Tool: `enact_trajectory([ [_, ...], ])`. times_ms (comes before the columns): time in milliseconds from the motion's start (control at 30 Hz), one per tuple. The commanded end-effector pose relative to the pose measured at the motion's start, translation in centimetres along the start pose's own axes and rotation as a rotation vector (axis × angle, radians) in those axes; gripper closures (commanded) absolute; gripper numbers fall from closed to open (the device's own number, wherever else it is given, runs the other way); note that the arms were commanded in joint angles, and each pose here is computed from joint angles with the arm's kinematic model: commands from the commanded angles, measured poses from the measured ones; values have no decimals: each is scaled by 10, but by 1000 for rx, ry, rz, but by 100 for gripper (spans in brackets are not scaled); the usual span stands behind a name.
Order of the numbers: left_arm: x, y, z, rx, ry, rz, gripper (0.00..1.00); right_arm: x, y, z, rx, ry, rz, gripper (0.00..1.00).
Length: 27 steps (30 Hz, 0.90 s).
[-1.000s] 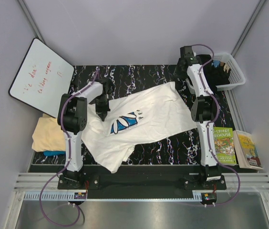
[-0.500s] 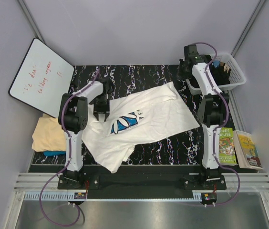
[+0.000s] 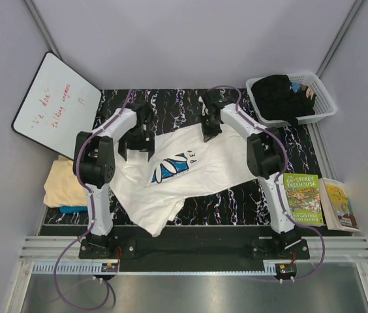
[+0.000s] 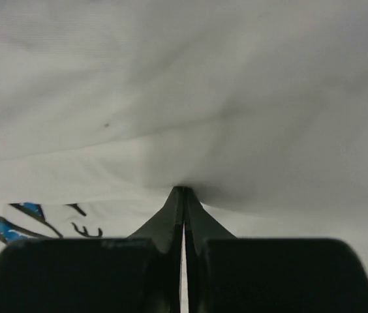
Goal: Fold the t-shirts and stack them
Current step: Fold the flattened tshirt in 1/3 of the way
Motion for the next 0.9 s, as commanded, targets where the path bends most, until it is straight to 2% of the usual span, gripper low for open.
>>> enact_trajectory([
  [0,-24,2,6,9,-3,-73,2,19,-14,-15,39,52,-8,100],
  [267,-28,14,15,21,-54,-65,1,50,-30,-26,91,180,-56,100],
  [433,-31,17,17,14,-65,-71,1,66,-17,-53,126,322,-6,100],
  [667,-24,2,12,15,-55,-64,1,57,4,-111,240,447,64,100],
  [767,-18,-9,7,17,-33,-57,3,45,2,-114,245,405,51,100],
  [800,-11,-12,4,19,-32,-40,12,43,1,-113,240,391,47,100],
  [833,-13,-19,1,17,-19,-56,30,40,-1,-111,219,363,46,100],
  [867,-12,-23,-2,11,-4,-52,61,32,-6,-105,216,310,29,100],
])
Point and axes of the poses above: each gripper's point midway between its finger pads, its own x axis out along the fingers, its own z axis along the line the jaws close on, y = z × x, the point moved 10 cm from there along -x, back along the fingers, and after that the axes turned 1 degree about x, right-handed, at the moved point
